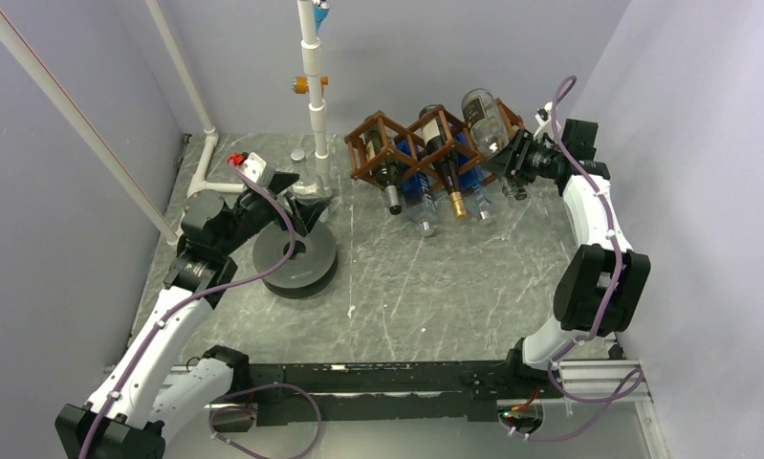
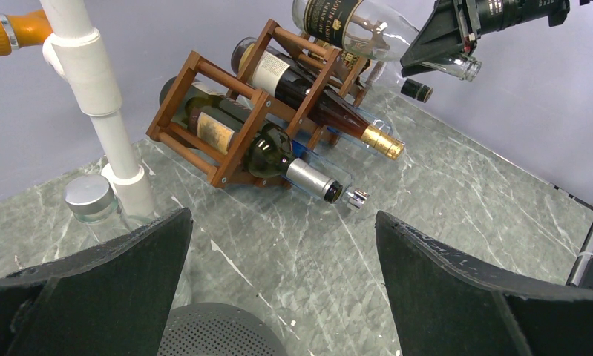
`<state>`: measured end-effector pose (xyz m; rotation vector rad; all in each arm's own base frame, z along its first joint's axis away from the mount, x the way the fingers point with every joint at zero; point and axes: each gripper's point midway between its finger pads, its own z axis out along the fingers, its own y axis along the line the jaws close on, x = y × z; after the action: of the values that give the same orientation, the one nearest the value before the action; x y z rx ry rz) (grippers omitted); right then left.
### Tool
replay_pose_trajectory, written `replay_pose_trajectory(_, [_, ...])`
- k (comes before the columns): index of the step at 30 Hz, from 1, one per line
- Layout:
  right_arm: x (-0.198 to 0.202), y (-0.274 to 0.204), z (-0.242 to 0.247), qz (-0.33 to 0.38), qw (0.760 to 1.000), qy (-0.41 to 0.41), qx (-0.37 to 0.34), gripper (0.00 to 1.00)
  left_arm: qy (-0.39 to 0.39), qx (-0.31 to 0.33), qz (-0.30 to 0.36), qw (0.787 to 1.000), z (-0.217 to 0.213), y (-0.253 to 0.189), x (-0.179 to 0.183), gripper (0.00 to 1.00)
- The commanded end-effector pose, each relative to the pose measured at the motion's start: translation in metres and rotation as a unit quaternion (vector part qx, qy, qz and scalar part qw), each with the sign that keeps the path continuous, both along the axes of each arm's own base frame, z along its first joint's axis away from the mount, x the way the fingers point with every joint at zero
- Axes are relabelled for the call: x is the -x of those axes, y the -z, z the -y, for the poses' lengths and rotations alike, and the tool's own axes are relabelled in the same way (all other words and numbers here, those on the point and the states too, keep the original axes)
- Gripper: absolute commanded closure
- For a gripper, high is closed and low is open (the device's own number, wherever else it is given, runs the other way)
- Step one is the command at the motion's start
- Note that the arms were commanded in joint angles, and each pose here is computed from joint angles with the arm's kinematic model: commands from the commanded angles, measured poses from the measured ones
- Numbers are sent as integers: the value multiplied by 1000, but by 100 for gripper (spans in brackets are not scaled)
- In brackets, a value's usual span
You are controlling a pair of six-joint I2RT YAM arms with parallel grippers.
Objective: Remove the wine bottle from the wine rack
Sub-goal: Pick up the wine bottle from the wine rack.
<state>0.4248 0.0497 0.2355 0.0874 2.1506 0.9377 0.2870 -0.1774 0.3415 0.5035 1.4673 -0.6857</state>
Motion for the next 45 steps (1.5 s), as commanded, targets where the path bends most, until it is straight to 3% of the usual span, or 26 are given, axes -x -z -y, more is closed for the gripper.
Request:
replay_pose_trajectory(1, [4, -111, -14, 211, 975, -61, 9, 100, 7, 9, 28, 1000, 1, -15, 4, 1])
replay_pose_trajectory(25, [54, -148, -48, 215, 963, -135, -88, 100, 15, 9, 20, 1000, 4, -10, 3, 1])
replay_pose_trajectory(35, [81, -136, -78, 186, 960, -183, -98, 100, 20, 10, 20, 1000, 5, -10, 3, 1])
replay_pose_trajectory(45, [111, -127, -109, 147, 947, -243, -152, 100, 48, 15, 15, 999, 14, -6, 6, 1])
